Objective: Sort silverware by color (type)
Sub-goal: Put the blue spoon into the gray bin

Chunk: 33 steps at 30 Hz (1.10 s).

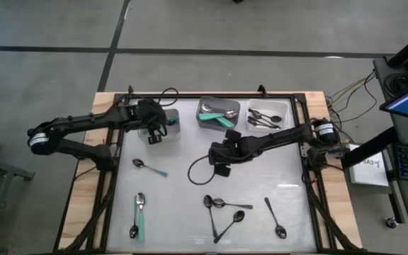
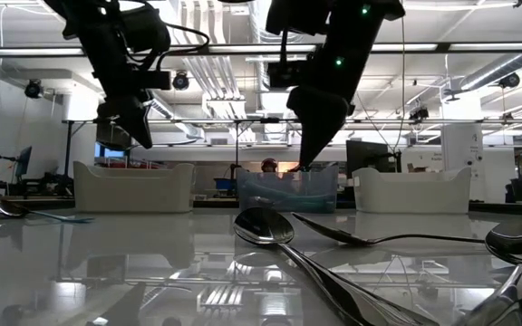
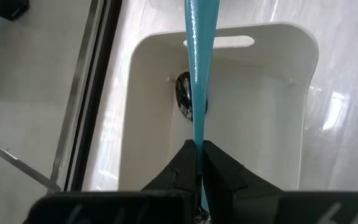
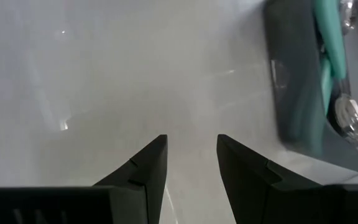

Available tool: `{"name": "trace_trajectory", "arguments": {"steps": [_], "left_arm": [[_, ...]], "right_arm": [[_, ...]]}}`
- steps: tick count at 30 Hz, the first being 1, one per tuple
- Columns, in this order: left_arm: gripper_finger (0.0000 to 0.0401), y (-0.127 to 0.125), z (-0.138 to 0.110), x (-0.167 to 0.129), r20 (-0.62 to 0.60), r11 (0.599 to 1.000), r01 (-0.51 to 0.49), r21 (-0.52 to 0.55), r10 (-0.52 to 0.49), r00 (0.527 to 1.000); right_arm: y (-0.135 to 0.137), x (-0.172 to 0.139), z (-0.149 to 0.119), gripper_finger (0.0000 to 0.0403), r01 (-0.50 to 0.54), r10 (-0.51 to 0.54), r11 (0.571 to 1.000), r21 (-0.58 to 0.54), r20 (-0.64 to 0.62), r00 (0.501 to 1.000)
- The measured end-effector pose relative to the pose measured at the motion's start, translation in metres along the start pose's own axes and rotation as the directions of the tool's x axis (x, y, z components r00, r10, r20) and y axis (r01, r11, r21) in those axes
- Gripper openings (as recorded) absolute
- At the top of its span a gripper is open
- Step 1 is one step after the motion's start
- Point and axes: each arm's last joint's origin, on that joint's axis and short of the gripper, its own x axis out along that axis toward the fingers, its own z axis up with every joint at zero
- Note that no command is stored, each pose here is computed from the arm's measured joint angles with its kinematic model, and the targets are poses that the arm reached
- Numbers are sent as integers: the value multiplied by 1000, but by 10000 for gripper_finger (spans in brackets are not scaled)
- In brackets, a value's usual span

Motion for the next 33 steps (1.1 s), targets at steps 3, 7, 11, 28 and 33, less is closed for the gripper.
{"name": "trace_trajectory", "arguments": {"steps": [3,7,11,28,33], "left_arm": [[0,0,0,0,0,1000,0,-5,0,1000],[0,0,-1,0,-11,1000,4,-14,-4,1000],[0,-1,-3,0,-28,1000,9,-16,-10,1000],[7,3,-3,5,24,999,46,-18,-46,999],[23,2,-8,11,3,997,47,-63,-47,999]], "right_arm": [[-3,1,1,132,7,-7,1000,22,0,1000],[-3,1,1,132,16,-16,998,67,4,1000],[-4,0,2,132,47,-49,995,92,18,999],[-65,3,18,132,191,-202,972,138,69,977],[-82,9,18,132,207,-217,964,165,44,975]]}}
